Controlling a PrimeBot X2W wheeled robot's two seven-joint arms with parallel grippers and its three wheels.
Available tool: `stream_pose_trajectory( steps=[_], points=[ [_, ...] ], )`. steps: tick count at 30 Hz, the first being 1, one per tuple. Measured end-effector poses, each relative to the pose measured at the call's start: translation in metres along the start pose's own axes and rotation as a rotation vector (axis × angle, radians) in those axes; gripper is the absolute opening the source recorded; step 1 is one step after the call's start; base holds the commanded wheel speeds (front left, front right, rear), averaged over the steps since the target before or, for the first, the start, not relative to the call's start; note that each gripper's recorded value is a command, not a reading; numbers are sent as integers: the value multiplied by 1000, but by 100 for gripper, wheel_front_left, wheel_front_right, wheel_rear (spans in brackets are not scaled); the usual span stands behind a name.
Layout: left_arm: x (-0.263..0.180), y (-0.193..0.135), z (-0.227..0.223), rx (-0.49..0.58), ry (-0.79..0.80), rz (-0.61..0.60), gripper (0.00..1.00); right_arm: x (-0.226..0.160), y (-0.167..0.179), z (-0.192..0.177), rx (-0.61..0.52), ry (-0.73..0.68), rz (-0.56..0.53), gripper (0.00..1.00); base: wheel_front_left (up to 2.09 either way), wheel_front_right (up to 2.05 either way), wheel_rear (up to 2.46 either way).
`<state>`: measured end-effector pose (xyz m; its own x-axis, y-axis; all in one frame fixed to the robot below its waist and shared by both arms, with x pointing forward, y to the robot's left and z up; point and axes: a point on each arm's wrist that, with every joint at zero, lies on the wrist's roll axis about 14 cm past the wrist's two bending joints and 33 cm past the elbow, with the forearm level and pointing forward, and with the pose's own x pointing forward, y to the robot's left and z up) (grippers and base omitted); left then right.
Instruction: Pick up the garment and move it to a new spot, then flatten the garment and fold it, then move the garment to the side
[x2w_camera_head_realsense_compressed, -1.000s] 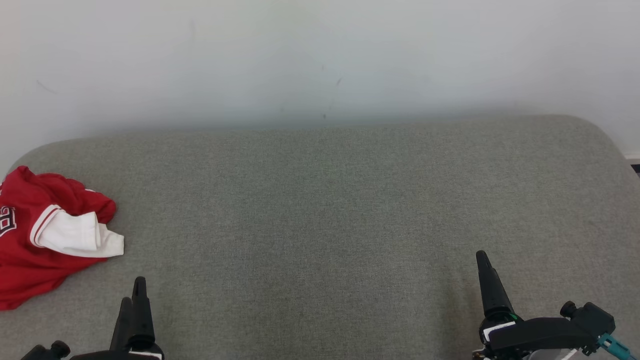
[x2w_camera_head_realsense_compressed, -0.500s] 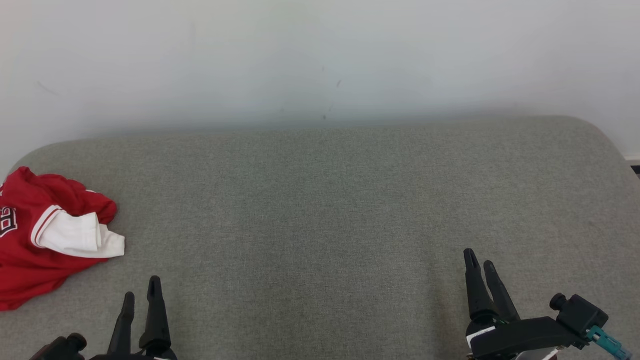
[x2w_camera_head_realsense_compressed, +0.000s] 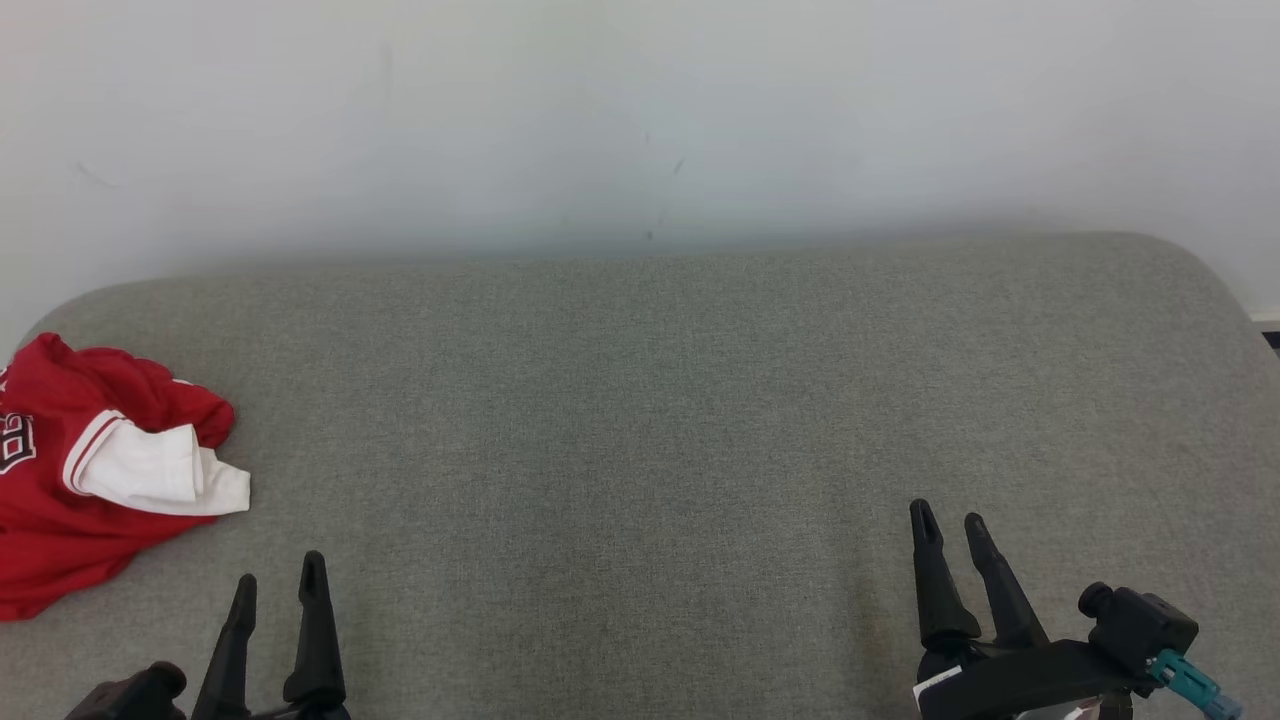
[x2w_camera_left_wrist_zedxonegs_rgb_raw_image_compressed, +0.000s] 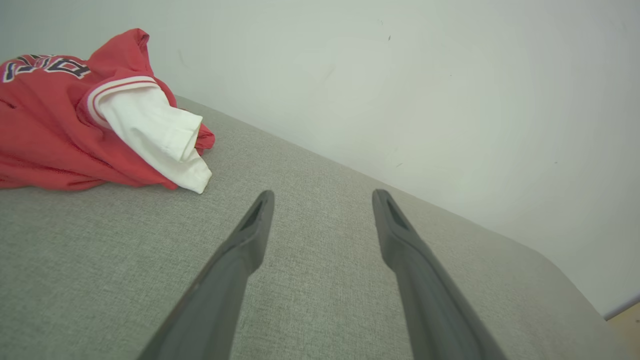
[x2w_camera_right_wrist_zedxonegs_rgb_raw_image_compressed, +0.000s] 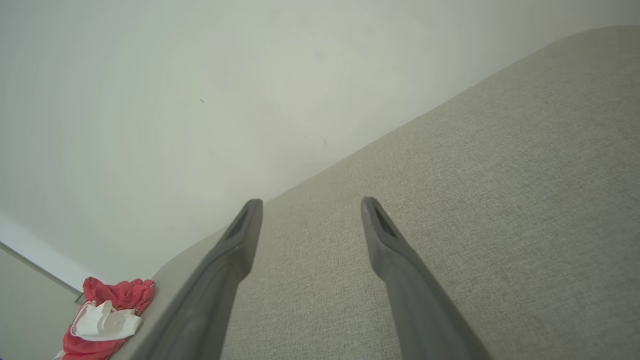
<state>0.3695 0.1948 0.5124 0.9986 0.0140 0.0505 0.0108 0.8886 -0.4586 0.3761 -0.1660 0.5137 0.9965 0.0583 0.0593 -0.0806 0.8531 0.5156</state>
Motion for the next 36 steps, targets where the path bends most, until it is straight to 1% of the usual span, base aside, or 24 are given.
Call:
stream_pose_trajectory(
  steps=[17,31,36],
  points=[
    [-3,-8,1,175,-16,-52,100,-1,6,1,-179,-14,36,100,0,0,0],
    [-4,-4,3,302,-27,-50,100,-3,6,0,-303,-19,49,100,0,0,0],
    [-5,-2,2,328,-29,-47,100,-3,6,0,-337,-21,53,100,0,0,0]
  ],
)
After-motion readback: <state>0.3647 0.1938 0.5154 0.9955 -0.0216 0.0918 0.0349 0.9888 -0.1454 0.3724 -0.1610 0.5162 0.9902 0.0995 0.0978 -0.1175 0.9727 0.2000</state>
